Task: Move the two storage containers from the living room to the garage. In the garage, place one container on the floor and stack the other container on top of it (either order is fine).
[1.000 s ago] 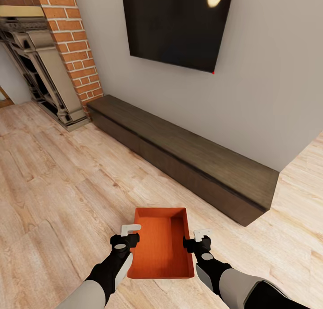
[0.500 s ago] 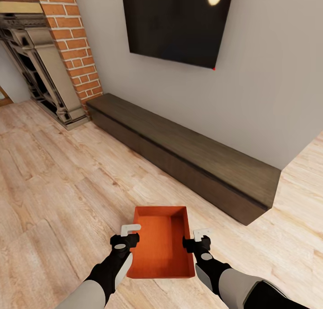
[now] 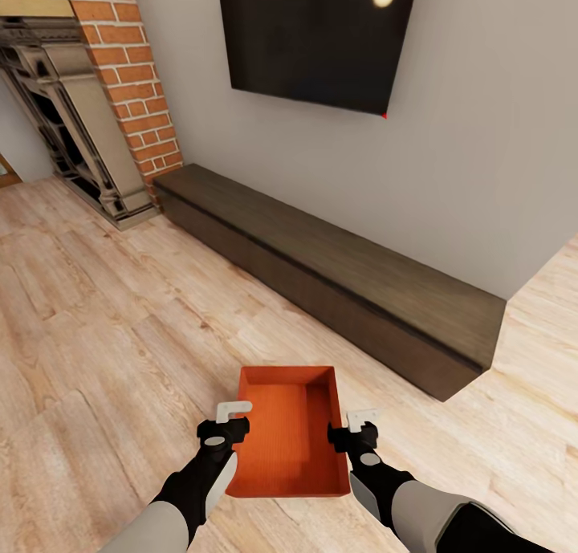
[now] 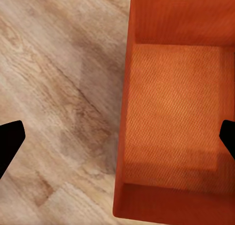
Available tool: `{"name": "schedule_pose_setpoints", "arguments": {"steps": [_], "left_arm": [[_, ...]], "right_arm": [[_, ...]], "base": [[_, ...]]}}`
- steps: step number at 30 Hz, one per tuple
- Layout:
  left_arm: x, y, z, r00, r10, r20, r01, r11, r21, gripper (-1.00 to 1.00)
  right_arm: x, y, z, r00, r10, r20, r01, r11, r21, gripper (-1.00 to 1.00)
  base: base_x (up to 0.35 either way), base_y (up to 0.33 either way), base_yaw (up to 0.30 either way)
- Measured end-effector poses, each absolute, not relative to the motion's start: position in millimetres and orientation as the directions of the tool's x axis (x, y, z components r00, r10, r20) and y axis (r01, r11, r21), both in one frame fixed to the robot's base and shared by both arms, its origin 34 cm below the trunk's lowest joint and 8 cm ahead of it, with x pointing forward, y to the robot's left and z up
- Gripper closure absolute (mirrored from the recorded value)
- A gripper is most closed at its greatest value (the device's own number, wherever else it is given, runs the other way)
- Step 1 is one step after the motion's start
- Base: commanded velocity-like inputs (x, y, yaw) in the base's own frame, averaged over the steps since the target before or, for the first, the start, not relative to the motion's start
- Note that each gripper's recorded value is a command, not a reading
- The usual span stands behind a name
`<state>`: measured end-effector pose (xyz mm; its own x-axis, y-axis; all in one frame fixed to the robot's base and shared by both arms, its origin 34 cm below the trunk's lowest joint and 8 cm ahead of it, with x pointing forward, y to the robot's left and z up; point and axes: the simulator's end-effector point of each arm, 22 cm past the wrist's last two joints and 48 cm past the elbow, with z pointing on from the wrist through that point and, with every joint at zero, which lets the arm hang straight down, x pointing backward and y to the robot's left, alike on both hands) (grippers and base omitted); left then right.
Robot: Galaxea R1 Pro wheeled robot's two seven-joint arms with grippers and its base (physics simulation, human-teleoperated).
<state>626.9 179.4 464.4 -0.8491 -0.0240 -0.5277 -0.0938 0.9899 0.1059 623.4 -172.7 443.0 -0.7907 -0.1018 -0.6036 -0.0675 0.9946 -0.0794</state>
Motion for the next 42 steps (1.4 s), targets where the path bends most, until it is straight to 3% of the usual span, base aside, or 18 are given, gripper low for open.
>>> {"name": "schedule_pose_setpoints", "arguments": {"steps": [42], "left_arm": [[618,189,383,-0.847,-0.019,-0.532,-0.097,0.988,0.118,-1.00]], "right_arm": [[614,-173,362,-0.789,-0.101,-0.607,-0.068,0.995,-0.077,-1.00]], "base": [[0.000,0.000,0.000]]}}
